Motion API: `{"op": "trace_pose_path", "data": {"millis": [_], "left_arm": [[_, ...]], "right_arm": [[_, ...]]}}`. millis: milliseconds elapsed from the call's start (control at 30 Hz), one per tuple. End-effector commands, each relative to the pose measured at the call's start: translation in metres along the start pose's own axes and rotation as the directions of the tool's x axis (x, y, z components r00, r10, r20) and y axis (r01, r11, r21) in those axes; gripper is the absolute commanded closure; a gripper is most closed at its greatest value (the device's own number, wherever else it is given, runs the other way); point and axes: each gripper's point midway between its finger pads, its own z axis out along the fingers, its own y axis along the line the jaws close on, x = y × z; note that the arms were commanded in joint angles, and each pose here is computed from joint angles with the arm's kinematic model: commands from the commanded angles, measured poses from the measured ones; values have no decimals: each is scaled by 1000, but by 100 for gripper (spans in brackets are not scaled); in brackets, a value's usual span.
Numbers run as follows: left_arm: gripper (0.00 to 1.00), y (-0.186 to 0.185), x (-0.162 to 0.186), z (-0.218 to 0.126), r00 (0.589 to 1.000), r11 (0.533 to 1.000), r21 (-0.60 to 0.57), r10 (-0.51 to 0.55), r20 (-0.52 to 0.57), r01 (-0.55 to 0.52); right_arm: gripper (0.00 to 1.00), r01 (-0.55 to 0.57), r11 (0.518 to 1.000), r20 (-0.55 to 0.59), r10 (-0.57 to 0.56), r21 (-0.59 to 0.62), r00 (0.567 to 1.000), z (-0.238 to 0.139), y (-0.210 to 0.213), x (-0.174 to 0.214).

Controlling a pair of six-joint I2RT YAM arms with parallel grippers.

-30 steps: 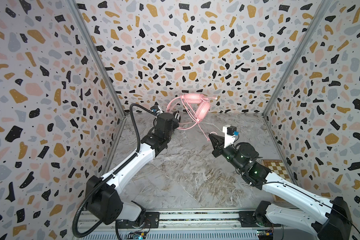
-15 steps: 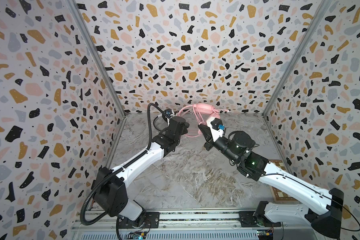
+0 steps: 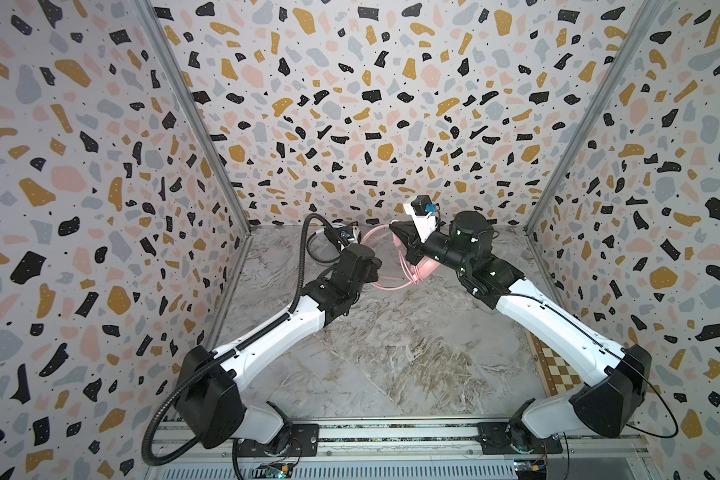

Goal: Wrap the headphones

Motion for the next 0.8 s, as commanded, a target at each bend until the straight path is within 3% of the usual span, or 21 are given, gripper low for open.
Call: {"op": "trace_pose_path", "data": {"millis": [0,433,767], "left_arm": [[100,-16,-4,-15,999,997,71,20,32,-22],[100,-27,34,-11,998,994,107,42,-39,-37],[100,-30,56,1,997,993,112,32,-77,-24]], "right_arm": [[100,-55,998,114,56,-15,992,-13,-8,-38],[100,-187,982,274,189,-34,943,-31,-20,-35],[100,-241,965,430,176,100,885,-69,-38,-38]]}}
